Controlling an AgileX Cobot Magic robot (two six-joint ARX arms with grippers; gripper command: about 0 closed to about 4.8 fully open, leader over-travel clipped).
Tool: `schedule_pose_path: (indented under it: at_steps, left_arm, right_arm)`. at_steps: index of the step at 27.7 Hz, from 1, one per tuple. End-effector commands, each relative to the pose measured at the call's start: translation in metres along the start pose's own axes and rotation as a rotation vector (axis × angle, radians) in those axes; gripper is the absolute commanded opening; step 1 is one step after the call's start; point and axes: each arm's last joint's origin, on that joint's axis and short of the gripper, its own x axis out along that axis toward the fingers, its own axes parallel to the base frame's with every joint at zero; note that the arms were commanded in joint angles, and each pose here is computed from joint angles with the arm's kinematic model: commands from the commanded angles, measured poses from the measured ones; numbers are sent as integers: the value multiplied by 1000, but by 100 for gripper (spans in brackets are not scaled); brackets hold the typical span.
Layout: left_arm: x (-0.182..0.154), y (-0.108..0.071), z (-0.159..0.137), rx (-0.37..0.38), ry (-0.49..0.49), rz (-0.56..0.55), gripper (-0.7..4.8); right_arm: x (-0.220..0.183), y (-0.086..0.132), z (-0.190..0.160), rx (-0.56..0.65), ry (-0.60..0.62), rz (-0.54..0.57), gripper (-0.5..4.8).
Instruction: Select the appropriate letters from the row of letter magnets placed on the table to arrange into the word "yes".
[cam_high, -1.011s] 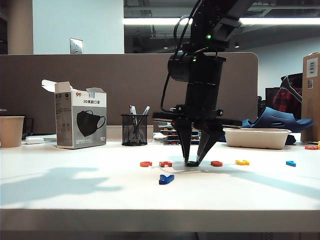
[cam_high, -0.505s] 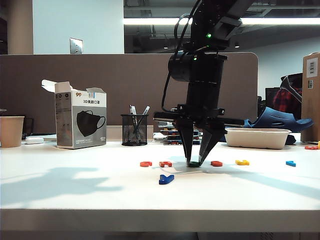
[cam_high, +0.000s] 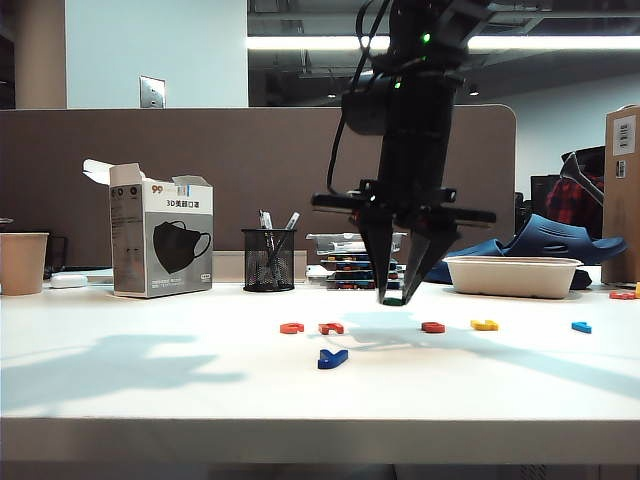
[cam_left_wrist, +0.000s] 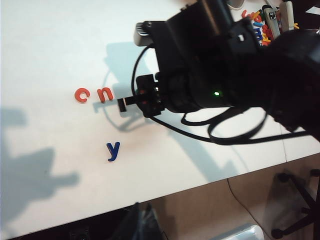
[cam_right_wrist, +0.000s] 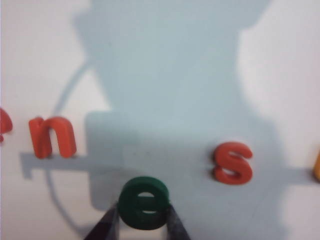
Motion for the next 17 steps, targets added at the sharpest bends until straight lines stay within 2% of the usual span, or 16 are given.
schedule_pose_path:
  at_steps: [1, 5, 12, 17]
  left_arm:
    - [-2, -1, 0, 5, -8, -7, -5]
    - [-2, -1, 1, 5, -7, -7, -5]
    - [-2, -1, 1, 5, -7, -7, -5]
    - [-2, -1, 1, 5, -7, -7, -5]
  right_arm:
    - [-10, -1, -4, 34, 16, -15, 115]
    - [-15, -3, -9, 87, 52, -31, 116]
    - [-16, -3, -16, 82, 109, -57, 116]
    - [-16, 5, -21, 54, 123, -65, 116]
